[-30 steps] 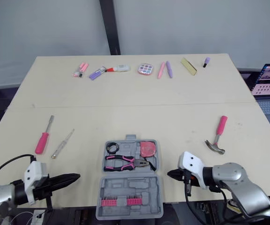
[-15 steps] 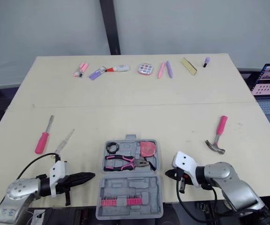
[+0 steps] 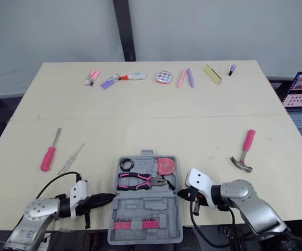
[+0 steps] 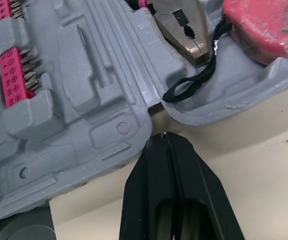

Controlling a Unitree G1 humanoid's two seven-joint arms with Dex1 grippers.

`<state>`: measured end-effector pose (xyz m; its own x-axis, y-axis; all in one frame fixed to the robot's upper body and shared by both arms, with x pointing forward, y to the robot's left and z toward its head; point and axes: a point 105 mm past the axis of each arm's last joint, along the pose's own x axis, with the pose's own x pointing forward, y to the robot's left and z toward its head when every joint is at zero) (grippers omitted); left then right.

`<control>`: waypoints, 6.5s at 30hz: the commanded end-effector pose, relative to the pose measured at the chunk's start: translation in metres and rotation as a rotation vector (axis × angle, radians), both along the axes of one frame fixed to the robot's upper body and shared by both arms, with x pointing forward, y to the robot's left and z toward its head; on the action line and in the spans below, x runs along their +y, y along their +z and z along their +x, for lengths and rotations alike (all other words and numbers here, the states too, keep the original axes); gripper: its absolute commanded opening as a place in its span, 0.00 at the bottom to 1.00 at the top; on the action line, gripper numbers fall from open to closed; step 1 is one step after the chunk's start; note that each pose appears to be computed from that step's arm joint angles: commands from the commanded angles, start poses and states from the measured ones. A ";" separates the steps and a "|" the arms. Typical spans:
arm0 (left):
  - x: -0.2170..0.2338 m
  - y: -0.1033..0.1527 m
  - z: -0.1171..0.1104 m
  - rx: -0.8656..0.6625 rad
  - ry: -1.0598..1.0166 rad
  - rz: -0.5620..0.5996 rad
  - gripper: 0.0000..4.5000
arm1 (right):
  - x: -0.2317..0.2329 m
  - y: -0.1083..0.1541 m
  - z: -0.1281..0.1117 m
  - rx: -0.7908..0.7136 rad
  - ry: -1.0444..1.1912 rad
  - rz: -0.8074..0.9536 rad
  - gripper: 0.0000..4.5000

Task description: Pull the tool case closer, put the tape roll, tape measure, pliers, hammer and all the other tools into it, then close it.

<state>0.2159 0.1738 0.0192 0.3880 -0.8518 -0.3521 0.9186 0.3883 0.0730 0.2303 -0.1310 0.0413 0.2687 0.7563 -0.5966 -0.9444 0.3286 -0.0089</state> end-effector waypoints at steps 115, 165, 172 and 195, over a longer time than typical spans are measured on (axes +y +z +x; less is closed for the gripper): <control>-0.026 0.015 0.066 -0.104 0.039 -0.026 0.00 | 0.005 0.008 0.063 -0.154 -0.214 0.022 0.01; -0.021 0.014 0.069 -0.108 0.061 -0.026 0.00 | 0.004 0.007 0.061 -0.148 -0.209 0.024 0.01; -0.021 0.014 0.069 -0.109 0.062 -0.026 0.00 | 0.007 0.008 0.062 -0.152 -0.207 0.033 0.01; 0.020 0.052 0.018 -0.058 0.116 -0.112 0.00 | -0.039 0.022 0.036 -0.099 -0.212 0.032 0.01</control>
